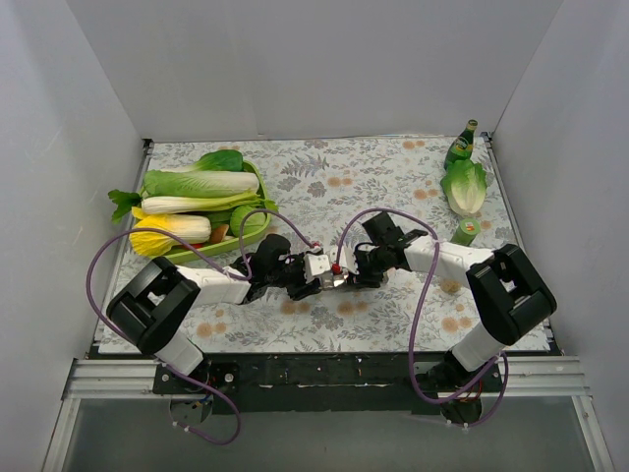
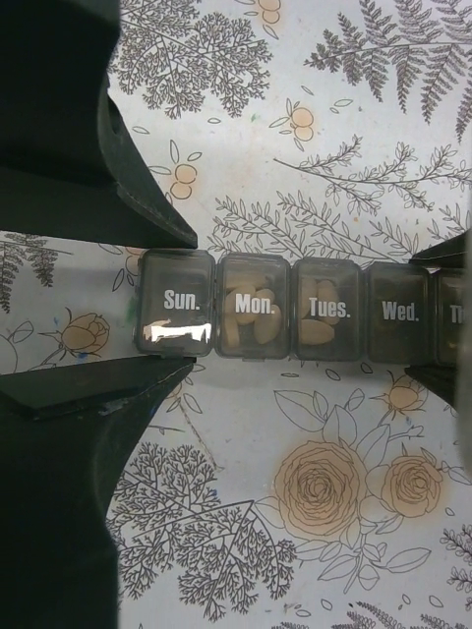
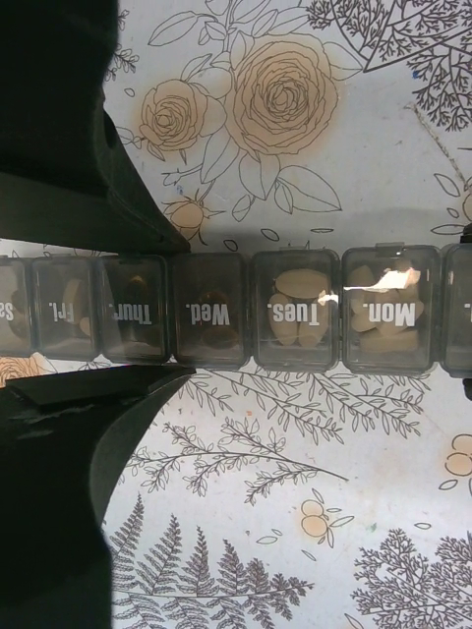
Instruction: Sort the pills into containers
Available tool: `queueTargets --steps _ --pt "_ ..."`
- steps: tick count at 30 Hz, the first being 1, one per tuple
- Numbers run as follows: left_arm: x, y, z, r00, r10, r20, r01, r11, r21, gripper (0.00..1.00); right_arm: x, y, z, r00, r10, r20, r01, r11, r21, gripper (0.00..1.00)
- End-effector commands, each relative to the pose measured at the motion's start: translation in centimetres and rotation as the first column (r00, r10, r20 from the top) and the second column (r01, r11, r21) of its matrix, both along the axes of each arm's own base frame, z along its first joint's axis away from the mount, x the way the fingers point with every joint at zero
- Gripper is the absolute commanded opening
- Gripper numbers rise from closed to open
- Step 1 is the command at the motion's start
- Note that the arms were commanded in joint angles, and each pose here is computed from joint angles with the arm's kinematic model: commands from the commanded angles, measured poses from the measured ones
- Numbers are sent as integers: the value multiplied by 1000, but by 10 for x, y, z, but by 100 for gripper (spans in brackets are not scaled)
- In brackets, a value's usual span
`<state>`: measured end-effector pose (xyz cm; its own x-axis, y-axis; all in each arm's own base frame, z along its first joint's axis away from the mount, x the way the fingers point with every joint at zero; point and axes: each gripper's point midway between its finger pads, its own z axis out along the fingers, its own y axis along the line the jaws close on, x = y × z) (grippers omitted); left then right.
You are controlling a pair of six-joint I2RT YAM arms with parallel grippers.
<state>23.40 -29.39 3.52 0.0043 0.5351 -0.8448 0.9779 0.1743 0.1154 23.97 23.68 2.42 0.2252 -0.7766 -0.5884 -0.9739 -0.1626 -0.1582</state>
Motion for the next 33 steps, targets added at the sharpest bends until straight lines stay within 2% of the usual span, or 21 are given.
queueTargets --steps 1,18,33 --pt "-23 -14 20 991 -105 -78 99 992 -79 6 -13 -14 -21 999 -14 -32 12 998 -60 35" --pt "-40 -13 19 965 -173 -196 157 983 -93 4 -13 -15 -25 1000 -11 2 11 997 -71 34" --pt "-43 -11 17 932 -162 -323 140 986 -90 6 -12 -15 -29 1000 -14 15 16 997 -79 34"
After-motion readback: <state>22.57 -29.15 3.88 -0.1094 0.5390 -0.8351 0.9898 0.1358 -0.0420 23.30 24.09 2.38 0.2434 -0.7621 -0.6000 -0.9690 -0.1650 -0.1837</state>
